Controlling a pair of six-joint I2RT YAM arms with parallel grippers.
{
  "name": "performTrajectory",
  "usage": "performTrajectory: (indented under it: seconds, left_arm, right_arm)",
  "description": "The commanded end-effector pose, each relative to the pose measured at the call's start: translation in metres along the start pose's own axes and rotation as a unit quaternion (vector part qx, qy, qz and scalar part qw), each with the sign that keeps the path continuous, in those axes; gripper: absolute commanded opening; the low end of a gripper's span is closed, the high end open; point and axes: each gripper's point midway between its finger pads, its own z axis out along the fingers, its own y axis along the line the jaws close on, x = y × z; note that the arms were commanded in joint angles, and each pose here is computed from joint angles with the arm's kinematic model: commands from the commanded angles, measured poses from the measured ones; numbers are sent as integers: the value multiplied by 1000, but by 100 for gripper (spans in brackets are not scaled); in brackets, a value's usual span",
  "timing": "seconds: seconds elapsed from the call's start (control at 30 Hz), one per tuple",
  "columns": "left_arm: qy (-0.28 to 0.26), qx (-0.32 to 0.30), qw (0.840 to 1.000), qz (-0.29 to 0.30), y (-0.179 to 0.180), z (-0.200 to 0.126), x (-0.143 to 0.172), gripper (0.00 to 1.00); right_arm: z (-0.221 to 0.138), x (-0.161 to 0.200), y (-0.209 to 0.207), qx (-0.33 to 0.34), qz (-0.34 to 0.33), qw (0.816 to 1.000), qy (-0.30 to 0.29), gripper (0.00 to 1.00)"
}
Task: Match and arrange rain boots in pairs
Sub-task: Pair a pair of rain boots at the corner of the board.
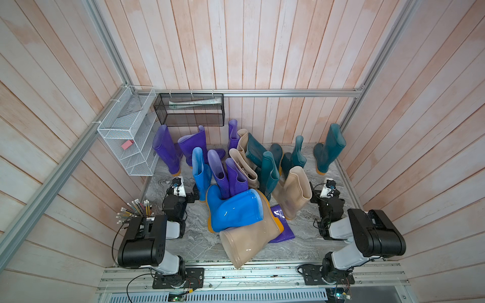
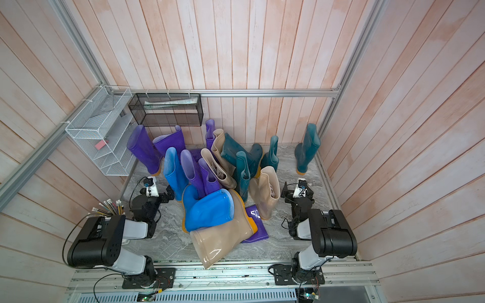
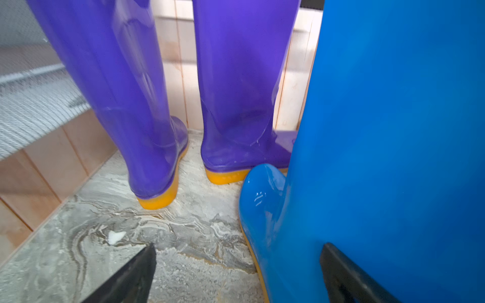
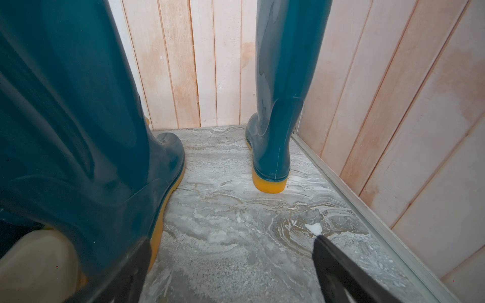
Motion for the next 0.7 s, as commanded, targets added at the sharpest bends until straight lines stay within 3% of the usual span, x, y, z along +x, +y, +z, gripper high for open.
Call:
performTrajectory:
  seconds: [0.0,0.17,0.23,0.3,0.37,0.5,0.57,0.67]
  left_arm:
    - [-54,-22,998,-9,3,-21,-41,100]
    - [-108,-40,992,-50,7,-42,-102,100]
    - [-117,-30,992,-44,2,-49,-125,100]
    - [-129,-38,989,-53,5,-58,-142,100]
    - [-132,-47,988,-72,8,-65,-158,100]
    - [-133,17,989,-66,-17,-78,-207,100]
    - [-115,32,988,-101,-22,-76,-231,100]
    - [-20,33,981,-192,-24,-59,-252,100]
  right_arm:
    - [-3,-17,5,6,-19,1000,-20,98]
    - [-1,-44,16,8,-44,999,-22,98]
    - [-7,-69,22,12,-65,997,-50,98]
    - [-9,-100,20,34,-44,995,-78,98]
    - [-1,-121,19,44,-16,997,-55,98]
    - [5,-154,24,57,12,998,29,98]
    - [0,-174,14,87,55,993,50,98]
    - [-9,-198,0,78,161,983,31,98]
